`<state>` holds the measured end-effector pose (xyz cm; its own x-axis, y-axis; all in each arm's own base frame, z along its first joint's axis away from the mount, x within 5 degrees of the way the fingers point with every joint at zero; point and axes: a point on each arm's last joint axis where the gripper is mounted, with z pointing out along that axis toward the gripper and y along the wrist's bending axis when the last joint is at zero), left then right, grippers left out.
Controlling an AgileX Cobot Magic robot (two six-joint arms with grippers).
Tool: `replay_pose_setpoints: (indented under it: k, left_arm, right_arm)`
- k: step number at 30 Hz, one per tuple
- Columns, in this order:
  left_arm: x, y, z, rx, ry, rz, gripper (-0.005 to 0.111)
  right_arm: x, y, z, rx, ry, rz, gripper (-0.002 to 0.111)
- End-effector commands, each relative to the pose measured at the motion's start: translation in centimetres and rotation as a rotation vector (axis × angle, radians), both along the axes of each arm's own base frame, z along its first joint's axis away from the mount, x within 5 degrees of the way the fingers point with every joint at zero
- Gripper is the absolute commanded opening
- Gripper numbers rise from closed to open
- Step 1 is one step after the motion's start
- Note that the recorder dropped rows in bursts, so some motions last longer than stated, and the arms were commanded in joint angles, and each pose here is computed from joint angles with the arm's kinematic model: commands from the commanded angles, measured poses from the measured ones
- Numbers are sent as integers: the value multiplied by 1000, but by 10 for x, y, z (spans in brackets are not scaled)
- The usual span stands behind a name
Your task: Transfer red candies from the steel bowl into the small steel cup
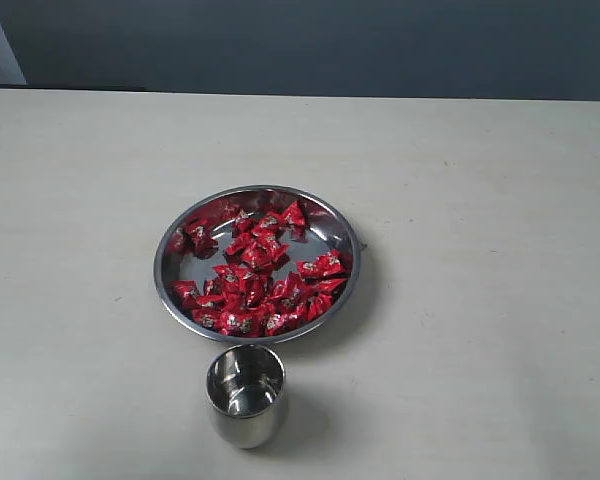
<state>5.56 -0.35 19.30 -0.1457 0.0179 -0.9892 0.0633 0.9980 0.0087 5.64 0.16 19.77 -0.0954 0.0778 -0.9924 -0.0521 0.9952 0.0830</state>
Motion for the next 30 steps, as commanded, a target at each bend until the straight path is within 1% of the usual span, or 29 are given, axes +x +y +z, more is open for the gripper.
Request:
replay_pose_setpoints:
  k: [1, 5, 9, 11, 13, 15, 17, 18, 20, 21, 24, 26, 28, 30]
  left_arm:
    - [0, 0, -1, -6, -3, -1, 0]
    - [0, 0, -1, -6, -3, -1, 0]
    - [0, 0, -1, -6, -3, -1, 0]
    - [0, 0, -1, -6, -3, -1, 0]
    - [0, 0, -1, -6, -3, -1, 0]
    - [0, 0, -1, -6, -3, -1, 0]
    - [0, 0, -1, -6, -3, -1, 0]
    - [0, 0, -1, -6, -3, -1, 0]
    - [0, 0, -1, -6, -3, -1, 0]
    - [0, 0, -1, -6, -3, -1, 0]
    - [0, 0, -1, -6, -3, -1, 0]
    - [0, 0, -1, -6, -3, -1, 0]
    - [0, 0, -1, -6, -3, -1, 0]
    - [0, 0, -1, -6, -3, -1, 0]
  right_arm:
    - [0, 0, 0, 0, -6, -4, -1]
    - [0, 0, 0, -4, -7, -4, -1]
    - [0, -1, 1, -91, -24, -8, -1]
    - [0, 1, 5, -14, -67, 11, -1]
    - [0, 4, 12, 119, -126, 34, -1]
    - [-1, 4, 19, 209, -199, 51, -1]
    - [-5, -1, 38, 640, -386, 73, -1]
    - [-6, -3, 41, 687, -421, 70, -1]
    - [-9, -7, 49, 740, -518, 69, -1]
    - [-10, -7, 50, 741, -537, 70, -1]
    - [-11, -7, 51, 738, -547, 71, -1]
    - [-13, -9, 55, 722, -608, 67, -1]
    - [-12, -9, 54, 696, -593, 61, -1]
    - [-14, -10, 57, 706, -634, 58, -1]
